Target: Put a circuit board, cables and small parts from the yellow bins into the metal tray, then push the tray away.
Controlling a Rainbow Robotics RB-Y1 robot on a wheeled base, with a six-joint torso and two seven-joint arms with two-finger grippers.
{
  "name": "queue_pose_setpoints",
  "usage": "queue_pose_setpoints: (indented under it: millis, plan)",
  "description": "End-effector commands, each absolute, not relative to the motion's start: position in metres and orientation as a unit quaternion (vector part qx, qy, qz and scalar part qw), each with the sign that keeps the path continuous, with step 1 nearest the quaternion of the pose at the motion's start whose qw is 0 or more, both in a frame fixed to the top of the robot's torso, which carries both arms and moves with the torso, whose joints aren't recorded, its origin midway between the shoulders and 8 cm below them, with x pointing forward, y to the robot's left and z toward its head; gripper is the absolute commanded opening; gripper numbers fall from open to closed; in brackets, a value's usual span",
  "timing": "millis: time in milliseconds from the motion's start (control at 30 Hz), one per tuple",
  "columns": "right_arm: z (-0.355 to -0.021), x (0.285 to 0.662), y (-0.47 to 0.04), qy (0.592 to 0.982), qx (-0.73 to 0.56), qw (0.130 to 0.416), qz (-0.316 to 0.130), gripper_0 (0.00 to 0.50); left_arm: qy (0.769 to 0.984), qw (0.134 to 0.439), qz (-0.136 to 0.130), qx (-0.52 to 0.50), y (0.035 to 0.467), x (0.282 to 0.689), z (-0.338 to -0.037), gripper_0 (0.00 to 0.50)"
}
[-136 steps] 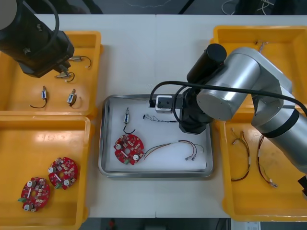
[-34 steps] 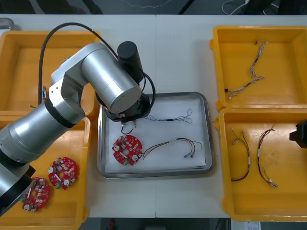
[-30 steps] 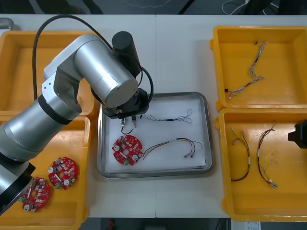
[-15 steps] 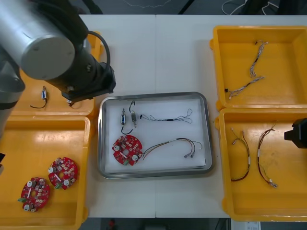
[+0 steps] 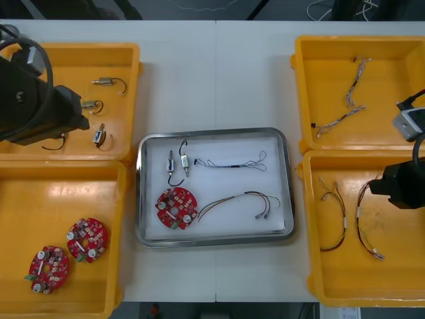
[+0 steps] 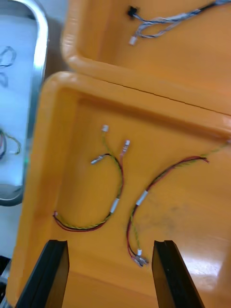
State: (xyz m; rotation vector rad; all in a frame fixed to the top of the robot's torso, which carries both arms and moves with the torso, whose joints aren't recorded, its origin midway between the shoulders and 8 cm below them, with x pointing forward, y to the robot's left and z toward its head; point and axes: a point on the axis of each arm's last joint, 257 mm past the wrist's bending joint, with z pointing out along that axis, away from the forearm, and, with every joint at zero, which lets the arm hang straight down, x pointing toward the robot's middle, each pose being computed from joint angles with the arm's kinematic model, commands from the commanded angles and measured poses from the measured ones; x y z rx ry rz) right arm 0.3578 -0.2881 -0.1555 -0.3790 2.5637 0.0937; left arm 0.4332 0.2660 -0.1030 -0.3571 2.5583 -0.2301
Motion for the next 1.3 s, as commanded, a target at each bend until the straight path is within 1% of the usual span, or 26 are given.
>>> queue_pose_setpoints:
  millis: [33, 200, 333, 467, 567, 700, 800, 867, 1033, 1100, 1200, 1300]
  plan:
    - [-0.139, 0.359, -0.258, 0.937, -0.214, 0.274, 0.027, 0.500, 0.950, 0.283, -0.058, -0.120, 0.308, 0.413, -0.100, 0.500]
    - [-0.134, 0.353, -0.235, 0.925, -0.268, 0.267, 0.030, 0.500, 0.952, 0.280, -0.050, -0.117, 0.329, 0.398, -0.108, 0.500]
    - [-0.136, 0.341, -0.214, 0.912, -0.321, 0.255, 0.032, 0.500, 0.952, 0.279, -0.039, -0.116, 0.347, 0.388, -0.114, 0.500]
    - [-0.135, 0.332, -0.200, 0.900, -0.349, 0.259, 0.030, 0.500, 0.955, 0.274, -0.029, -0.111, 0.362, 0.379, -0.120, 0.500]
    - [-0.147, 0.323, -0.191, 0.898, -0.369, 0.240, 0.033, 0.500, 0.958, 0.267, -0.019, -0.099, 0.371, 0.372, -0.128, 0.500]
    - [-0.143, 0.323, -0.179, 0.886, -0.392, 0.246, 0.027, 0.500, 0.962, 0.260, -0.010, -0.084, 0.377, 0.367, -0.133, 0.500]
    - [-0.145, 0.320, -0.164, 0.875, -0.418, 0.242, 0.028, 0.500, 0.963, 0.259, -0.005, -0.077, 0.383, 0.363, -0.135, 0.500]
    - [-0.148, 0.322, -0.151, 0.865, -0.439, 0.243, 0.019, 0.500, 0.963, 0.259, 0.000, -0.069, 0.387, 0.361, -0.135, 0.500]
    - [-0.150, 0.323, -0.112, 0.833, -0.491, 0.255, 0.004, 0.500, 0.963, 0.260, 0.000, -0.066, 0.388, 0.361, -0.137, 0.500]
    - [-0.154, 0.321, -0.096, 0.823, -0.507, 0.255, 0.004, 0.500, 0.964, 0.260, 0.009, -0.054, 0.391, 0.360, -0.138, 0.500]
    - [-0.163, 0.316, -0.078, 0.814, -0.526, 0.246, 0.007, 0.500, 0.965, 0.256, 0.016, -0.048, 0.395, 0.358, -0.141, 0.500]
    - [-0.179, 0.308, -0.063, 0.805, -0.548, 0.227, 0.006, 0.500, 0.966, 0.255, 0.017, -0.046, 0.395, 0.358, -0.142, 0.500]
